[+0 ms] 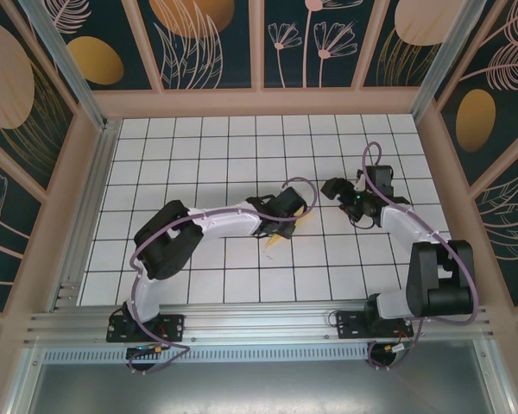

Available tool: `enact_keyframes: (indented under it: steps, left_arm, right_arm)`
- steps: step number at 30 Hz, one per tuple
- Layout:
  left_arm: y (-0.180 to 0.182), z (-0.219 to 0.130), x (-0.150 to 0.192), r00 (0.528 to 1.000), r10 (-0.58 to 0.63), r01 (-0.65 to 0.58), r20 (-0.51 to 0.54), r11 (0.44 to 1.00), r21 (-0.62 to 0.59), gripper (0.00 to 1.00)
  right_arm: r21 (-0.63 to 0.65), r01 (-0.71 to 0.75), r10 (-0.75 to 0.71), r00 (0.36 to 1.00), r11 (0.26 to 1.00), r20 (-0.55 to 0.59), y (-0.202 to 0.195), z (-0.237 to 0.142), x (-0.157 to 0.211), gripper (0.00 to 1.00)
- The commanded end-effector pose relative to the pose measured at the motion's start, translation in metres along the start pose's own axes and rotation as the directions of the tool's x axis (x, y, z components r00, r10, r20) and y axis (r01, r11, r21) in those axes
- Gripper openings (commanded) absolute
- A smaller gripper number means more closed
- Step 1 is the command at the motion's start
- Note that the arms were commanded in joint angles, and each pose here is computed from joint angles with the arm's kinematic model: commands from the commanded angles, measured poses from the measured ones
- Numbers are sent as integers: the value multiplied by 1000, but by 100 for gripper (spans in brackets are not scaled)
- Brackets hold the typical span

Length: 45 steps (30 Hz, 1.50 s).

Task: Fold a paper plane with a square sheet of paper (pick it up from the middle)
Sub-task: Turn over a paper plane at the center of the table, then move a paper plane to the center of the table.

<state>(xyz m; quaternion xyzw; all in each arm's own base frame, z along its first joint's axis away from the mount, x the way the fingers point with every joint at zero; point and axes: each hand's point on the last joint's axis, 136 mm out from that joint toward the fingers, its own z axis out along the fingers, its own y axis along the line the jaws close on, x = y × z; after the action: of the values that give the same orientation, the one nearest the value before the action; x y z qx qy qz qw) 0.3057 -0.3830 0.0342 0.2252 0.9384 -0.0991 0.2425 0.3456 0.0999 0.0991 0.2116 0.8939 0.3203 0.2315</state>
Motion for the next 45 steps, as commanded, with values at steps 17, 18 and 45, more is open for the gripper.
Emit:
enact_keyframes:
  steps: [17, 18, 45]
  left_arm:
    - [20, -25, -24, 739, -673, 610, 32, 688, 394, 0]
    - [23, -28, -27, 716, -696, 624, 45, 669, 403, 0]
    - [36, -18, 8, 585, -811, 728, 1, 526, 440, 0]
  right_arm:
    - [66, 207, -196, 970, 976, -141, 51, 11, 80, 51]
    - [64, 224, -213, 966, 972, -145, 54, 13, 85, 49]
    - [92, 468, -423, 853, 879, -305, 67, 66, 145, 29]
